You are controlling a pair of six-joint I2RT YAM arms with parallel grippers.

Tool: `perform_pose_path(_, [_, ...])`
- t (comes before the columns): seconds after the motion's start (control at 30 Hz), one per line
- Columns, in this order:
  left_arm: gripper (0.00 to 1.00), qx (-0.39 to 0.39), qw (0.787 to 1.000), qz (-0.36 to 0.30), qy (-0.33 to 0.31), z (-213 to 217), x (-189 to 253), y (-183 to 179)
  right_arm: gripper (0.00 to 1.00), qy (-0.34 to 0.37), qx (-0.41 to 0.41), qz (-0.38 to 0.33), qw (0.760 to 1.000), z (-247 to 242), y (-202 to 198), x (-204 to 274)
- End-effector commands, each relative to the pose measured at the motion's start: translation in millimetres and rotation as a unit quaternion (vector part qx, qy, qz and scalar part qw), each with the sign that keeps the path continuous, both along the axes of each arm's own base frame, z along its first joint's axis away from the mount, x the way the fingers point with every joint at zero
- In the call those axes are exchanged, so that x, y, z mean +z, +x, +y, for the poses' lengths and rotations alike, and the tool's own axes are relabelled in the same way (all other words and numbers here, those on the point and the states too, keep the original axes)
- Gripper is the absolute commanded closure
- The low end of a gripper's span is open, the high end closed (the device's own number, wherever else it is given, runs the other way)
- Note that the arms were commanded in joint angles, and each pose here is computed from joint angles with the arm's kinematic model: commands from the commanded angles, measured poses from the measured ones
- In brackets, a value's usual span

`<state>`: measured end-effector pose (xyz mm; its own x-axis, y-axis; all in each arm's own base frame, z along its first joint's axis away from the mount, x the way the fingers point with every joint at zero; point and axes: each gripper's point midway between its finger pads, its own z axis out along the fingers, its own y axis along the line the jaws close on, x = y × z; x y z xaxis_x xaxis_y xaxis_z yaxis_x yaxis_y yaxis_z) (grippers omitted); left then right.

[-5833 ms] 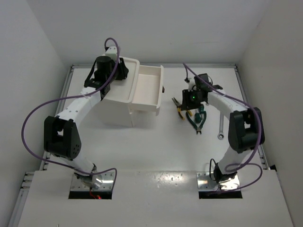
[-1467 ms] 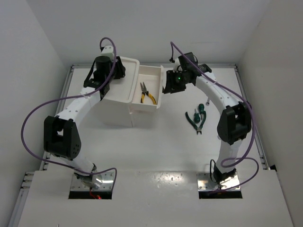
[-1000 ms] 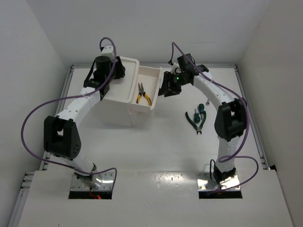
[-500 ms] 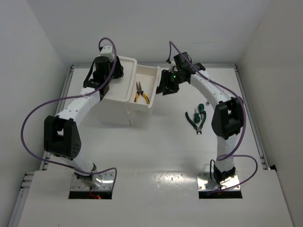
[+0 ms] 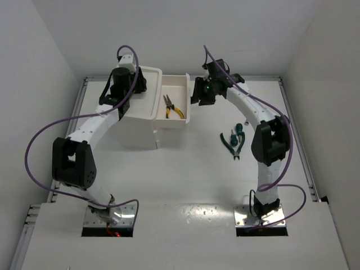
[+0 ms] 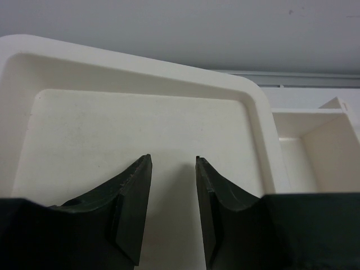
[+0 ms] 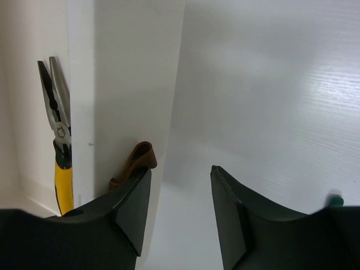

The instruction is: Sort the tools into containers

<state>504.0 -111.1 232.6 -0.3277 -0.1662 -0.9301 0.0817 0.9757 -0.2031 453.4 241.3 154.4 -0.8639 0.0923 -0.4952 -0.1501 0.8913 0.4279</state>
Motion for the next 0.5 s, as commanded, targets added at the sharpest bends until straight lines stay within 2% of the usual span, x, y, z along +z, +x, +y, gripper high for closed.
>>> perform_pose_path(0.0, [0.55,-0.011,0.931,0.358,0.064,18.7,-185.8,-120.3,0.51,0.076,-0.021,-0.127,0.989,23.1,46.9,59.2])
perform_pose_path(0.23, [0.55,-0.015,0.931,0.358,0.065,15.2,-185.8,-121.2,0.51,0.167,0.082,-0.119,0.975,74.1,17.4,83.1])
perform_pose_path(0.47, [0.55,-0.024,0.929,0.363,0.064,10.0,-189.1,-123.2,0.51,0.204,0.147,-0.115,0.961,107.4,-4.5,96.6])
